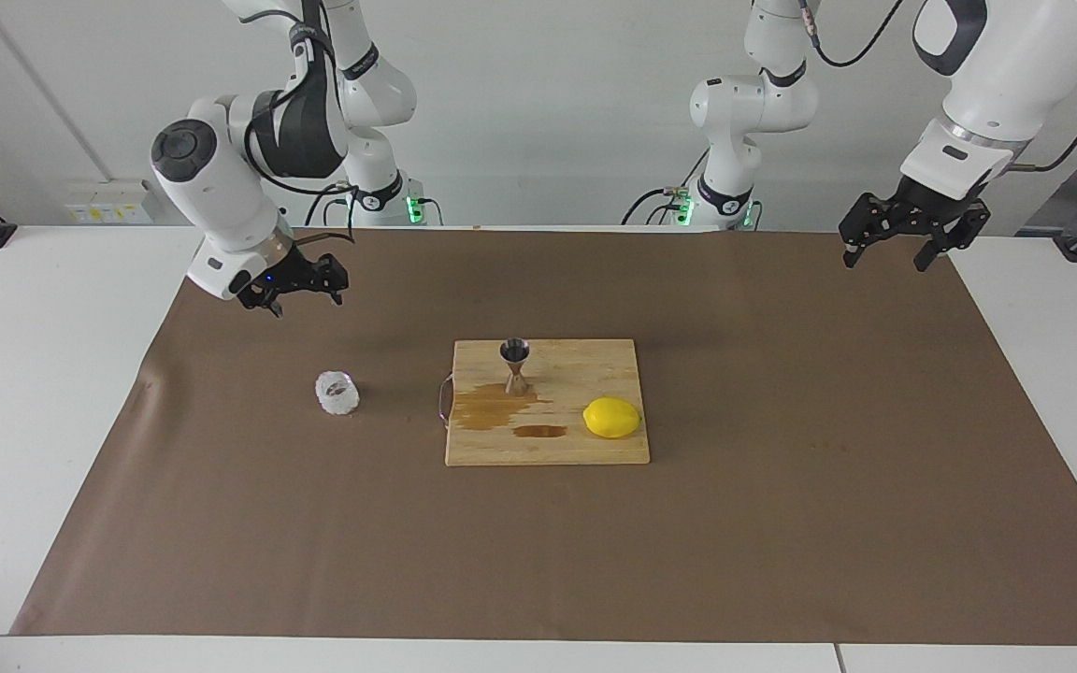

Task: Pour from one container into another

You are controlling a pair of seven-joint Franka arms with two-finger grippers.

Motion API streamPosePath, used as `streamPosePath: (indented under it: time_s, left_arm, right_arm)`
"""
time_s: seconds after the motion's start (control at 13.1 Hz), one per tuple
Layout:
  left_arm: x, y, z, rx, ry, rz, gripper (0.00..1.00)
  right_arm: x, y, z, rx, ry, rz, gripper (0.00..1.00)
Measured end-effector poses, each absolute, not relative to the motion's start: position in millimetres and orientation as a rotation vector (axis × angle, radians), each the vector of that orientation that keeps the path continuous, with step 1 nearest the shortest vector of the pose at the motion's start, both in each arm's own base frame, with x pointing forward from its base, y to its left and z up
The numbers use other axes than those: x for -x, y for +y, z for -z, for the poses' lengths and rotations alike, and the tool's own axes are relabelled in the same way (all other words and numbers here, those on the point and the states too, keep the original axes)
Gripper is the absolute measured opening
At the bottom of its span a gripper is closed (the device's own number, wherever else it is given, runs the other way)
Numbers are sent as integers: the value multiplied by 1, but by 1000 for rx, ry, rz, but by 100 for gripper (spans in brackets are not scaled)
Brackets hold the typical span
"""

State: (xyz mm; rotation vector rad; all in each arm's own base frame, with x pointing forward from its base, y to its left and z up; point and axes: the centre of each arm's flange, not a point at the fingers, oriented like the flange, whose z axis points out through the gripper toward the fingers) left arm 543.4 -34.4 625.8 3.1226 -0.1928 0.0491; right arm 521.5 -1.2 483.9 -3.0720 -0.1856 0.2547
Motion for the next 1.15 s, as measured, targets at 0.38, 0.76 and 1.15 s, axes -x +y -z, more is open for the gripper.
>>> streamPosePath:
  time_s: [0.38, 0.76, 1.15]
  left_arm:
    - [-543, -34, -626, -3123, -193, -49, 100]
    - [-543, -34, -626, -3123, -193, -49, 100]
    - [-543, -34, -626, -3123, -193, -49, 100]
  right_arm:
    - [-525, -34, -596, 3090, -3, -99, 100]
    - [-537, -59, -628, 3097, 67, -8, 100]
    - [-555, -58, -618, 3102, 71, 36, 100]
